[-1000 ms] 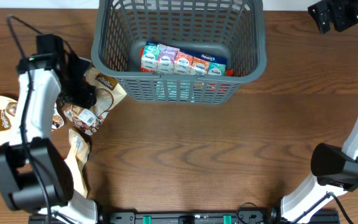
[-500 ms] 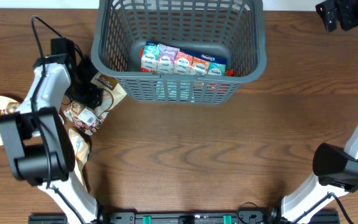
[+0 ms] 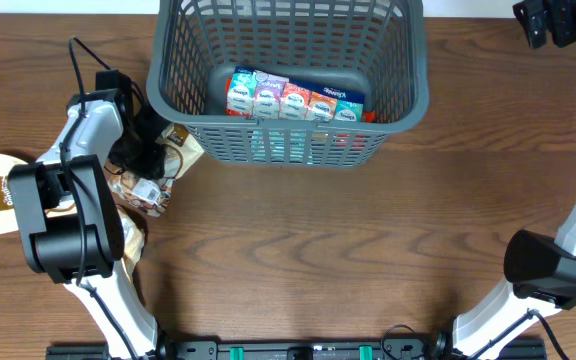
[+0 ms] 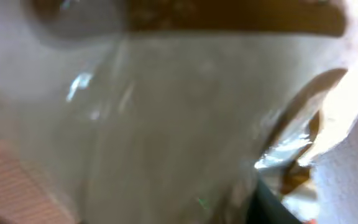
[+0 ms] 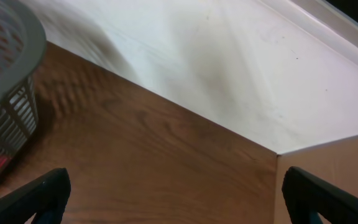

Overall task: Pack container
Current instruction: 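Grasp the top PanTree snack pouch with the left gripper and lift, then carry the pouch over the basket and drop it in, then withdraw the left gripper back to the remaining pouches, then lower the left gripper onto the next PanTree pouch and grasp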

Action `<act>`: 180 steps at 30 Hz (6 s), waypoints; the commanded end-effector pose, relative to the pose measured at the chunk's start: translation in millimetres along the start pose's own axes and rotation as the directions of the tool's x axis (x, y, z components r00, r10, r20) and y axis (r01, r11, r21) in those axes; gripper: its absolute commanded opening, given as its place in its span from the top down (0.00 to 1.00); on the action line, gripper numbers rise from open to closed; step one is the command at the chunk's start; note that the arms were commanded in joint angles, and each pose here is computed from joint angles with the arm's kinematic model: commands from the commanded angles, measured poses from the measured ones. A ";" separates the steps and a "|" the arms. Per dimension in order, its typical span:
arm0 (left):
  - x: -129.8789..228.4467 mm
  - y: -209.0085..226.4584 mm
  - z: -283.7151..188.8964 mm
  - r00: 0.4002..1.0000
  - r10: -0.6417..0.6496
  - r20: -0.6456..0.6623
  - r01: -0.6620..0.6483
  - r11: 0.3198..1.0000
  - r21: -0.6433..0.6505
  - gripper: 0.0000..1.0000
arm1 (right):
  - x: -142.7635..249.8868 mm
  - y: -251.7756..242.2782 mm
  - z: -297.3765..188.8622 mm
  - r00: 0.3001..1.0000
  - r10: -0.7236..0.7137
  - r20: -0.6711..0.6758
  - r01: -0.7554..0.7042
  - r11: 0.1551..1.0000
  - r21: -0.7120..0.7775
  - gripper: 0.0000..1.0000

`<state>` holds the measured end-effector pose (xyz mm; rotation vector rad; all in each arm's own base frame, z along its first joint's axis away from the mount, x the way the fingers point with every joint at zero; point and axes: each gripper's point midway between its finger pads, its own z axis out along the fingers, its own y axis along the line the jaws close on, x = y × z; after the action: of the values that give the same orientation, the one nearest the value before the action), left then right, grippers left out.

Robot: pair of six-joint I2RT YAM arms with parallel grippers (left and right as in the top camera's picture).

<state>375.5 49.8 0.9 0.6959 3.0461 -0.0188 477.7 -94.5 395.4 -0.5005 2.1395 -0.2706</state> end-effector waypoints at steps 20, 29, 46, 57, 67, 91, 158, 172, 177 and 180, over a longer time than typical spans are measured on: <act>-7.3 9.0 -142.6 0.875 -0.348 0.336 0.400 0.911 -0.099 0.94 | 17.9 6.5 -0.7 0.998 0.018 -0.063 -0.020 0.999 -0.036 0.01; 27.1 23.6 -244.9 0.751 -0.341 0.566 0.553 0.793 -0.255 0.94 | 22.4 10.0 -1.2 0.996 0.022 -0.082 -0.026 0.998 -0.049 0.01; 36.7 -8.1 -310.4 0.600 -0.325 0.731 0.594 0.793 -0.135 0.94 | 24.6 11.7 -1.5 0.995 0.025 -0.092 -0.030 0.998 -0.056 0.01; -37.8 -88.6 -410.5 0.526 0.002 0.851 0.300 0.935 -0.187 0.94 | 26.4 13.3 -1.7 0.995 0.030 -0.099 -0.036 0.997 -0.062 0.01; -158.6 -146.1 -412.2 0.469 0.238 0.850 0.060 0.952 -0.300 0.94 | 26.6 13.1 -1.7 0.995 0.029 -0.100 -0.035 0.998 -0.061 0.01; -137.4 -179.6 -214.3 0.691 0.618 0.374 -0.600 0.779 -0.179 0.79 | 31.9 17.0 -2.6 0.992 0.033 -0.122 -0.043 0.996 -0.075 0.01; 100.2 117.0 -213.8 -0.509 -0.707 0.492 0.861 -0.419 0.289 0.11 | 32.6 24.8 -3.4 0.992 0.038 -0.122 -0.052 0.992 -0.113 0.01; 86.7 130.7 -111.2 -0.569 -0.806 0.164 0.816 -0.528 0.235 0.11 | 33.7 25.3 -3.5 0.991 0.039 -0.126 -0.053 0.992 -0.115 0.01; 103.5 144.0 -109.4 -0.631 -0.762 0.144 0.769 -0.589 0.248 0.11 | 34.0 25.8 -3.7 0.991 0.039 -0.128 -0.054 0.992 -0.116 0.01; 106.0 145.8 -107.0 -0.648 -0.754 0.108 0.751 -0.609 0.257 0.11 | 33.9 25.8 -3.7 0.991 0.039 -0.128 -0.054 0.992 -0.116 0.01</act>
<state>341.4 231.4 107.6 -2.2189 1.7837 -0.0643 451.5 -86.8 364.2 -0.5126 2.2950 -0.1653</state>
